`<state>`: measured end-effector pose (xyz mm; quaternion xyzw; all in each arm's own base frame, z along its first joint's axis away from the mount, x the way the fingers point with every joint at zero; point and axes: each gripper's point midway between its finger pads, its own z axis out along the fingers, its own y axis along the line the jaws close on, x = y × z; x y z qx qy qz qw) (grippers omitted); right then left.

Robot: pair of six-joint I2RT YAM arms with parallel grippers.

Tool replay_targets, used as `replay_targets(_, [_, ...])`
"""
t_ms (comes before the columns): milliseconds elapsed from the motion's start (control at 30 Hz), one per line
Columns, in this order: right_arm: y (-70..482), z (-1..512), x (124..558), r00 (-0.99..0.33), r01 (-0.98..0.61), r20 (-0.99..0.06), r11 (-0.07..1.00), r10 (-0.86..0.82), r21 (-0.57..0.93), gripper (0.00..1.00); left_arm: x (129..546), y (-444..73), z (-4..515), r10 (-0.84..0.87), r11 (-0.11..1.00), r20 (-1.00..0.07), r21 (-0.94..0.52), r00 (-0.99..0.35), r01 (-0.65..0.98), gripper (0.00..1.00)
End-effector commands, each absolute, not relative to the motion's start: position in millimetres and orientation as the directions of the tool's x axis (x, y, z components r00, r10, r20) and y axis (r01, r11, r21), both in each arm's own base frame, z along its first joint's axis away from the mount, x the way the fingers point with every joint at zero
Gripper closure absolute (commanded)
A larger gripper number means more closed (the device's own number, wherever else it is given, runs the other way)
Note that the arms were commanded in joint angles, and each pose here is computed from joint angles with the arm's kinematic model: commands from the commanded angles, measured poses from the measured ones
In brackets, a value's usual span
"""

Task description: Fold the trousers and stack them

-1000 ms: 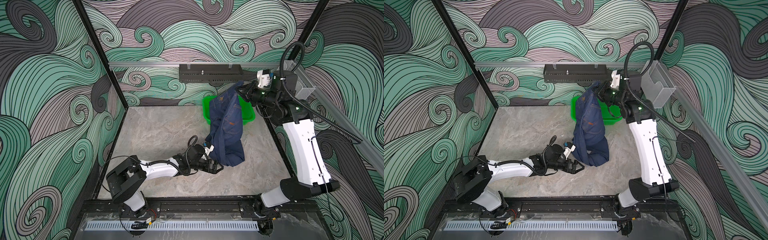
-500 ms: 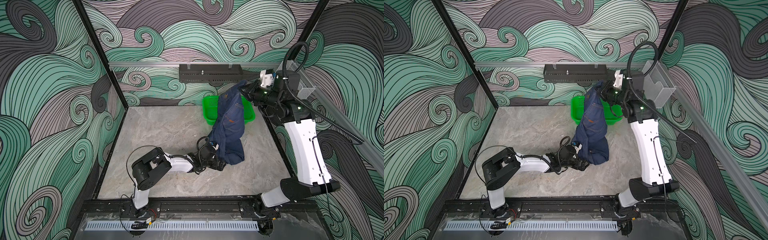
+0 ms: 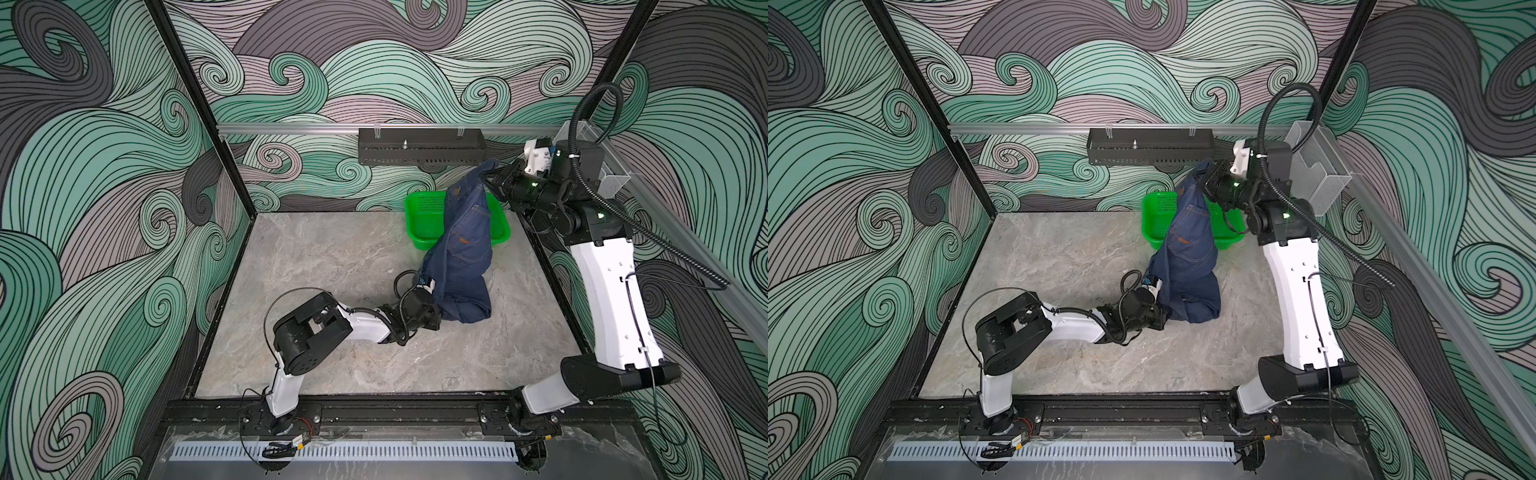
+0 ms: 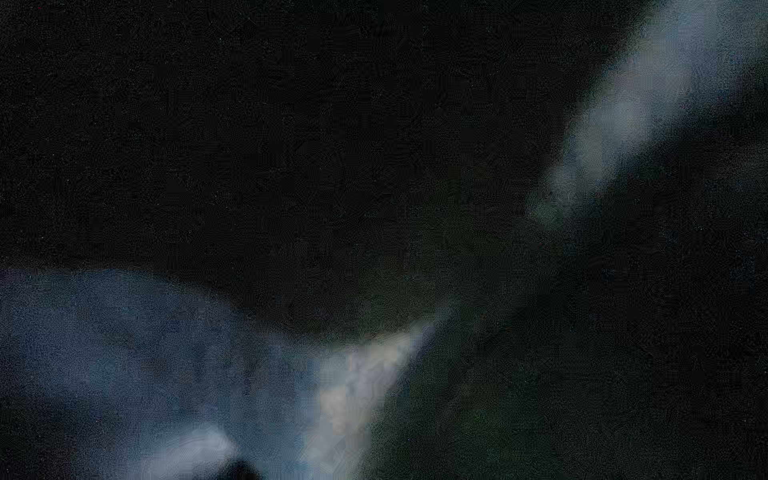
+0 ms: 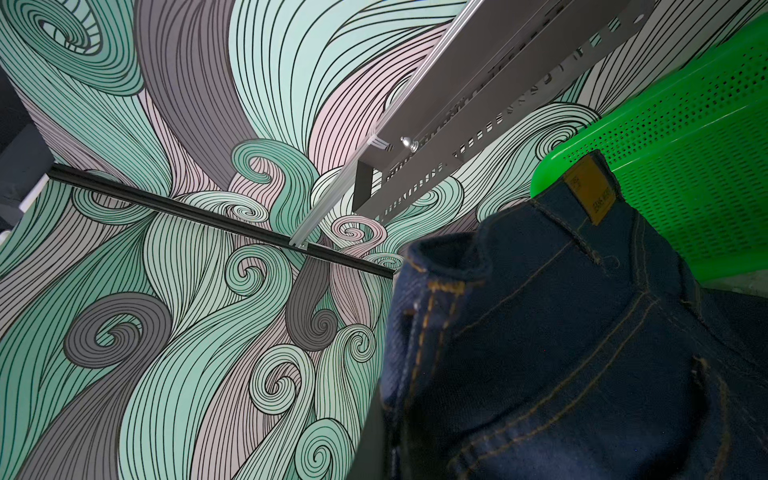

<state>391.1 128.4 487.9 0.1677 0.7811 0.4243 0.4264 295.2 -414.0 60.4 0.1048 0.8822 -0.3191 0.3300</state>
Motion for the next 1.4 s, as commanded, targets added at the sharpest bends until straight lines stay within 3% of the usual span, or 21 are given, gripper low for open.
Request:
replay_targets(0, [118,520,374,-0.516,-0.172,-0.566,0.569,0.643,0.804,1.00,327,-351,94,-0.123,0.867,-0.727,-0.410,-0.676,0.283,0.99])
replay_targets(333, [111,494,376,-0.522,-0.119,-0.528,0.556,0.670,0.823,1.00,358,-176,286,0.130,0.970,-0.916,0.038,-0.380,0.240,1.00])
replay_targets(467, [108,466,380,-0.531,-0.067,-0.499,0.553,0.685,0.831,1.00,360,-143,353,0.243,0.959,-0.919,0.182,-0.309,0.215,1.00])
replay_targets(600, [100,434,378,-0.530,0.000,-0.488,0.575,0.694,0.818,1.00,375,-112,385,0.448,0.894,-0.841,0.422,-0.304,0.150,1.00])
replay_targets(900, [49,378,373,-0.449,0.193,-0.509,0.635,0.735,0.748,1.00,417,-75,363,0.657,0.736,-0.644,0.660,-0.392,0.148,1.00])
replay_targets(1033, [28,363,364,-0.420,0.264,-0.543,0.671,0.727,0.693,1.00,426,-88,335,0.674,0.728,-0.608,0.644,-0.420,0.237,1.00])
replay_targets(1167, [9,341,355,-0.409,0.325,-0.553,0.682,0.726,0.655,1.00,411,-112,307,0.675,0.737,-0.599,0.580,-0.431,0.348,1.00])
replay_targets(1267, [-3,317,347,-0.415,0.376,-0.538,0.676,0.734,0.633,1.00,387,-125,284,0.659,0.752,-0.589,0.510,-0.468,0.417,0.91])
replay_targets(1333, [-8,301,341,-0.421,0.403,-0.534,0.679,0.733,0.614,1.00,370,-123,276,0.610,0.792,-0.593,0.451,-0.525,0.412,0.77])
replay_targets(1367, [-12,294,337,-0.421,0.417,-0.534,0.679,0.733,0.604,1.00,358,-120,273,0.571,0.821,-0.595,0.406,-0.566,0.402,0.63])
